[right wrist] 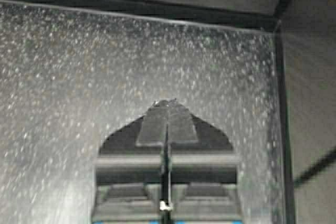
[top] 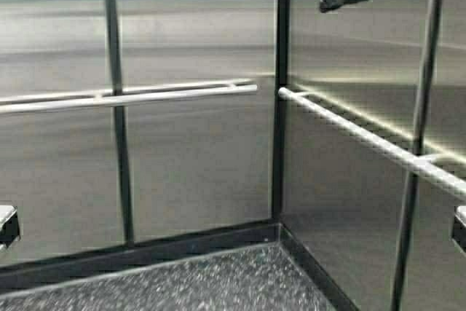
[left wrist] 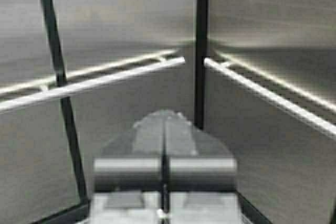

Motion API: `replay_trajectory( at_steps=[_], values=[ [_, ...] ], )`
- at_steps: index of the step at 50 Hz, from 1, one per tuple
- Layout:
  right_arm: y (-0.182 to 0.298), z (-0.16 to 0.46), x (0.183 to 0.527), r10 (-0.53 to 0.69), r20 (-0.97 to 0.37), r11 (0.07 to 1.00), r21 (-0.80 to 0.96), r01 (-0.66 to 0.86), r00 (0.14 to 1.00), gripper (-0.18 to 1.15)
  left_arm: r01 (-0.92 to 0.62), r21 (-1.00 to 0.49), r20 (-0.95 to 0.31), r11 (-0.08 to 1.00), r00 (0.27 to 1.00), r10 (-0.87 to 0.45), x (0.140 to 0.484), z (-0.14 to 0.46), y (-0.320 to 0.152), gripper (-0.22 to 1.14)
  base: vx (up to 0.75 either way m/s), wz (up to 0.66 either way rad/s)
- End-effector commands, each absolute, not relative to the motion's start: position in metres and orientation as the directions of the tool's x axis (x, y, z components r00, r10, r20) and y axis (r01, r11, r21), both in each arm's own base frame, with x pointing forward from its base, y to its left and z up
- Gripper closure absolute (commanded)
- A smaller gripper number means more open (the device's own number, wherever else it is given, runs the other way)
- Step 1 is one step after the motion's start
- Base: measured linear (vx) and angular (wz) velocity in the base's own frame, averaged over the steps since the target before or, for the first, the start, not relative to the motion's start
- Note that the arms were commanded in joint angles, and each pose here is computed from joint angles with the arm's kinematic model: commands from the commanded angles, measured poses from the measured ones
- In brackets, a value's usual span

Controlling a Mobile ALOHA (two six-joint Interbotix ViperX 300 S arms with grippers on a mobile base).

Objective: Navigate to elevator, push the call button, then enter the elevator

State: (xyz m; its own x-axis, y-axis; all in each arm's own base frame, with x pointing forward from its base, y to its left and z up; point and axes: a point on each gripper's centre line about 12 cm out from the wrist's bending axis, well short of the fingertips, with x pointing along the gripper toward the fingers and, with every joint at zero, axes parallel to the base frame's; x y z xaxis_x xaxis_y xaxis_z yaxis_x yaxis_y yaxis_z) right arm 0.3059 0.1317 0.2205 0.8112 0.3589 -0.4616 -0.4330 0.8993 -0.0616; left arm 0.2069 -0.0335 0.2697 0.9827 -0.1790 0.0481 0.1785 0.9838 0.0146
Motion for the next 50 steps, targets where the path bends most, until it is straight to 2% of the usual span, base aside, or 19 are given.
replay_trajectory(
  at_steps=[1,25,50],
  values=[
    [0.136,0.247,0.311,0.379,-0.388,0.899,-0.06,-0.434,0.84,0.92,0.179,0.031,0.063,0.983,0.981,-0.181,0.211,0.275,-0.034,0.89,0.35,0.0],
    [0.137,0.251,0.307,0.39,-0.368,0.895,-0.063,-0.441,0.844,0.92,0.179,0.034,0.091,0.983,0.979,-0.181,0.204,0.278,-0.033,0.89,0.38,0.12],
    [0.137,0.238,0.303,0.396,-0.38,0.89,-0.066,-0.452,0.836,0.92,0.179,0.019,0.079,0.984,0.981,-0.18,0.196,0.269,-0.032,0.89,0.3,0.32]
  ],
)
